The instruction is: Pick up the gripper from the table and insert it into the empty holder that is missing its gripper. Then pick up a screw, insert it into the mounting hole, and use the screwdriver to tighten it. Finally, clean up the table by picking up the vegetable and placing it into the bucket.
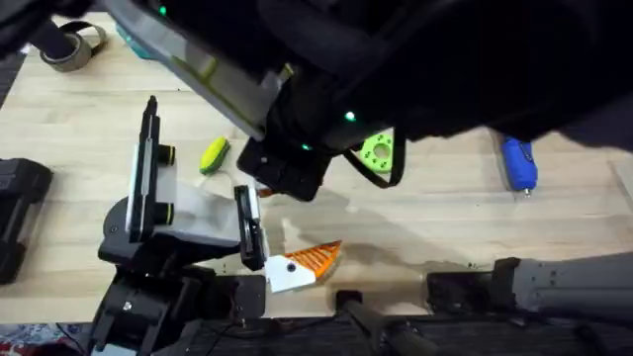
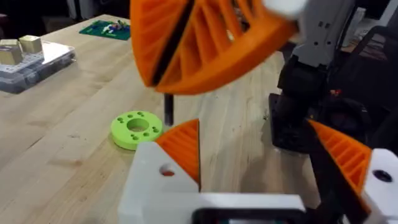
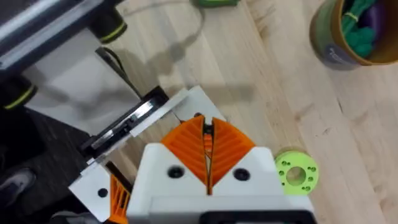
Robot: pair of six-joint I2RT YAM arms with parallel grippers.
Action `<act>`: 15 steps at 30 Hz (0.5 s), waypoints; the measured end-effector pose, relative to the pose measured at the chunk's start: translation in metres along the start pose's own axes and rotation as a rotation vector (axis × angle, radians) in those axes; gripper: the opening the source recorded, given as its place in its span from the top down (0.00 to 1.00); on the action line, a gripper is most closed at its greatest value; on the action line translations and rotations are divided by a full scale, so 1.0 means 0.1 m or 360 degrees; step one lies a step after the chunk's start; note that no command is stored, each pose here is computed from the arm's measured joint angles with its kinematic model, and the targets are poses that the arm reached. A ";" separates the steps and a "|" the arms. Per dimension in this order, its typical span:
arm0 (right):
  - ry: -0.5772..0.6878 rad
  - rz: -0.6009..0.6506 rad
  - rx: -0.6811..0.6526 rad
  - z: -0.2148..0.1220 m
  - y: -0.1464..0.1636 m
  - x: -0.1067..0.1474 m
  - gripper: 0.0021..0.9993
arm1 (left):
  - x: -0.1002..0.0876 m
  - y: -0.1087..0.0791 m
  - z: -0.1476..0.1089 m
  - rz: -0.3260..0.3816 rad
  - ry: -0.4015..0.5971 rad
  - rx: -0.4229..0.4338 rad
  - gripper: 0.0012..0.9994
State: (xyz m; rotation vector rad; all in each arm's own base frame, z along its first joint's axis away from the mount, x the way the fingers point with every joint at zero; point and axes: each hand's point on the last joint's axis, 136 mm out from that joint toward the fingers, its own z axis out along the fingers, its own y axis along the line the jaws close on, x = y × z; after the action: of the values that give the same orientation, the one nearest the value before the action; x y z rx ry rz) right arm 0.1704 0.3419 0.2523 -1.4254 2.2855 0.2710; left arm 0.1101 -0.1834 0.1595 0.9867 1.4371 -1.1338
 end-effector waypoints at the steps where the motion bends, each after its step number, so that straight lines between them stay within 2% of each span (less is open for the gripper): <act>1: -0.0013 0.0005 0.0001 0.00 0.00 0.00 0.99 | 0.00 0.00 0.00 0.0000 0.0000 0.0000 0.01; 5: -0.0074 0.0035 0.0004 0.02 -0.01 -0.02 0.99 | 0.00 0.00 0.00 0.0000 0.0000 0.0000 0.01; 15: -0.0014 0.0052 0.0006 0.14 0.00 0.11 0.99 | 0.00 0.00 0.00 0.0000 0.0000 0.0000 0.01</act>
State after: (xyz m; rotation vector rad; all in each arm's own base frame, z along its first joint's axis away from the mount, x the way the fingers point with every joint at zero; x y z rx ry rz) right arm 0.1695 0.3383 0.2350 -1.3834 2.3025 0.2826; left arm 0.1101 -0.1834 0.1594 0.9867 1.4373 -1.1339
